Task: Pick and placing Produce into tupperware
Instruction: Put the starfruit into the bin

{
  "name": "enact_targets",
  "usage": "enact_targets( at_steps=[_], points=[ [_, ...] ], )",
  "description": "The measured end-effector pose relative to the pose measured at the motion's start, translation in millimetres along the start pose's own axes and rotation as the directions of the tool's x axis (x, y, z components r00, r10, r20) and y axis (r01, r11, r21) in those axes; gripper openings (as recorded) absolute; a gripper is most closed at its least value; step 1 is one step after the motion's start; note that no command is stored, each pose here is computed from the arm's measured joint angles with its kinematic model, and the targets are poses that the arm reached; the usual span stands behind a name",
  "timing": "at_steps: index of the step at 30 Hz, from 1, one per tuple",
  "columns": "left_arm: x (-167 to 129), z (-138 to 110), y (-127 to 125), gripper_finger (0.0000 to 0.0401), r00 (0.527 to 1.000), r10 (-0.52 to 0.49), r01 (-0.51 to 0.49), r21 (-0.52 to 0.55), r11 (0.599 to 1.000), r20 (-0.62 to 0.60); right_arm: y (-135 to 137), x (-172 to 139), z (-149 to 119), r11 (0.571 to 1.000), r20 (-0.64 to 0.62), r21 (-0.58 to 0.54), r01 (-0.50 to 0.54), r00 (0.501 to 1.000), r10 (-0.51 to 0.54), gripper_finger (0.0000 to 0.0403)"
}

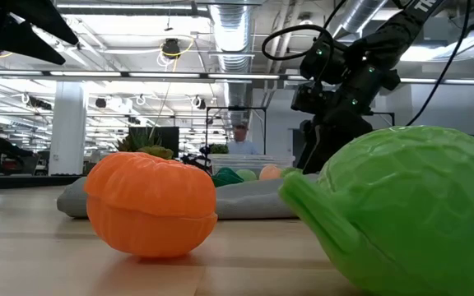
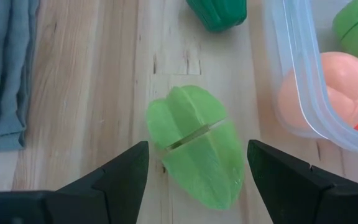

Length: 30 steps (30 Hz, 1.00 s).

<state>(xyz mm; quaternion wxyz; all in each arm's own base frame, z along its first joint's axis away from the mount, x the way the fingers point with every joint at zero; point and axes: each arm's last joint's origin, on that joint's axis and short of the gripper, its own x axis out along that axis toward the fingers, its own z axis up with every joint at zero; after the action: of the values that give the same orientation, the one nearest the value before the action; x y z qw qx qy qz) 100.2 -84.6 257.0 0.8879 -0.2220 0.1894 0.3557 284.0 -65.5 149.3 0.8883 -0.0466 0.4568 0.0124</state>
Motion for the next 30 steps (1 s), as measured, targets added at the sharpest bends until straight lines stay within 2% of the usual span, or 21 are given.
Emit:
enact_targets(
  at_steps=[11,19,25,30],
  points=[
    [0,0,0,0.0263,1.0,-0.001,0.001,0.004,1.0,0.006,1,1,0,1.0,0.0,0.019,-0.018,1.0,0.018,0.0297],
    [0,0,0,0.0263,1.0,-0.003,0.003,0.0,1.0,0.003,5,34,10,0.996,-0.11,0.071,-0.059,0.992,0.067,0.0297],
    [0,-1,-1,0.0263,1.0,-0.007,0.007,-0.01,1.0,-0.005,0,46,22,0.994,-0.104,0.091,-0.059,0.992,0.068,0.0297],
    [0,-1,-2,0.0263,1.0,-0.008,0.008,-0.005,1.0,-0.005,-7,42,29,0.992,-0.07,0.109,-0.059,0.995,0.067,0.0297]
  ],
)
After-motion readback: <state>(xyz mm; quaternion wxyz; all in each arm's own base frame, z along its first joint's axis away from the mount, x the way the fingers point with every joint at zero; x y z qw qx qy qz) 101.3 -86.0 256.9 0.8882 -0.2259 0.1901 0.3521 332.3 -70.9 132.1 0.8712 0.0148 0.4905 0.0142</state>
